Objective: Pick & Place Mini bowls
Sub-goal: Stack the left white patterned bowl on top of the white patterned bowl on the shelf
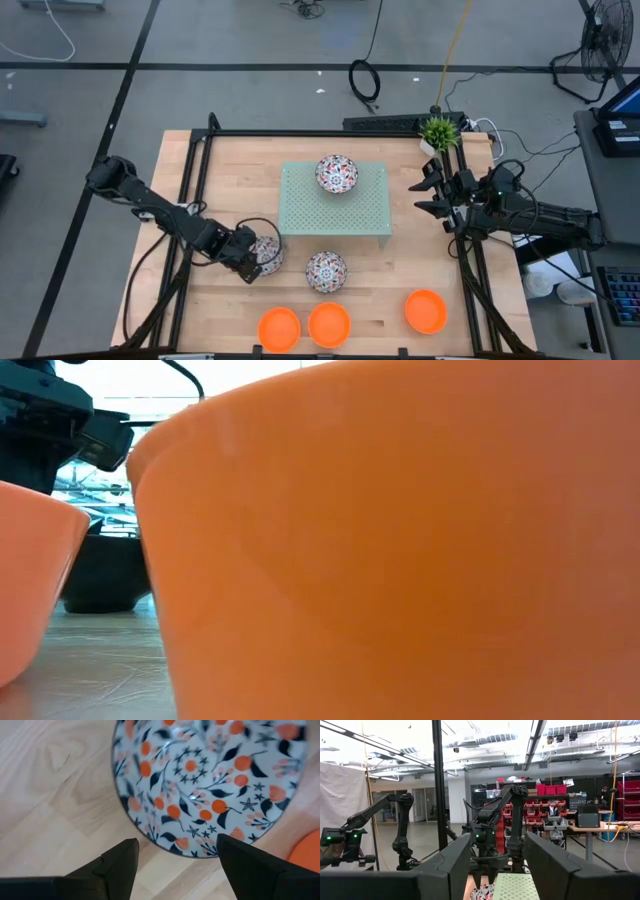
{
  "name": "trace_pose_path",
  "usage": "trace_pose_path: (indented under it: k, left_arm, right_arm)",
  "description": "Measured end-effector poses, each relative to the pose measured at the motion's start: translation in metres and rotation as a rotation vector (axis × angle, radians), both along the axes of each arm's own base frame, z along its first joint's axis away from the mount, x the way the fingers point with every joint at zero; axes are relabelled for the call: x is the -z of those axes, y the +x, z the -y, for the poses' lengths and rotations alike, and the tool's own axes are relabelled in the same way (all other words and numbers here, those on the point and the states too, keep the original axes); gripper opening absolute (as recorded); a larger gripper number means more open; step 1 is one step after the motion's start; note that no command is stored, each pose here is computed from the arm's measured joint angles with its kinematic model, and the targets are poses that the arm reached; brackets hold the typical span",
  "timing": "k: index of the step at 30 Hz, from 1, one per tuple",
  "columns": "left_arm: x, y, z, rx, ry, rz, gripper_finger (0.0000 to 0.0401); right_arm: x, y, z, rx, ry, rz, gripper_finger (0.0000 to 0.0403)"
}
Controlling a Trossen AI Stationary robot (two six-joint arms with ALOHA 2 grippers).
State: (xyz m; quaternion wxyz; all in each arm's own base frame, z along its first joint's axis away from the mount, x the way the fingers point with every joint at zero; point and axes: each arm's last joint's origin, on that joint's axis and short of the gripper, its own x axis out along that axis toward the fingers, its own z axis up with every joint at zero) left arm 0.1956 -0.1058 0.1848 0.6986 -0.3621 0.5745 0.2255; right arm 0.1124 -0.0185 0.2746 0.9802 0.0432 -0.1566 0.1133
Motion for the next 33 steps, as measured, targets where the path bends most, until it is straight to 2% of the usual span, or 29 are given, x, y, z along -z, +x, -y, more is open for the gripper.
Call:
trace_pose_path:
  k: [11, 14, 17, 22, 27, 33]
  left_arm:
    - [0.0, -0.001, -0.006, -0.092, 0.119, 0.029, 0.0269]
    - [0.002, 0.0, -0.006, -0.089, 0.124, 0.023, 0.0269]
    - [0.009, 0.002, -0.004, -0.036, 0.139, -0.012, 0.0269]
    - [0.018, 0.011, 0.001, 0.061, 0.097, -0.01, 0.0269]
    - [0.017, 0.016, 0.006, 0.086, 0.004, 0.021, 0.0269]
    - [0.017, 0.01, 0.011, 0.113, -0.109, -0.07, 0.0269]
  right_arm:
    - [0.0, 0.0, 0.0, 0.0, 0.0, 0.001, 0.0171]
    - [0.0, 0.0, 0.0, 0.0, 0.0, -0.001, 0.0171]
    - [0.0, 0.0, 0.0, 0.0, 0.0, -0.001, 0.0171]
    - [0.0, 0.0, 0.0, 0.001, -0.002, 0.003, 0.0171]
    - [0.0, 0.0, 0.0, 0.0, -0.001, 0.002, 0.0171]
    - [0.0, 0.0, 0.0, 0.0, -0.001, 0.001, 0.0171]
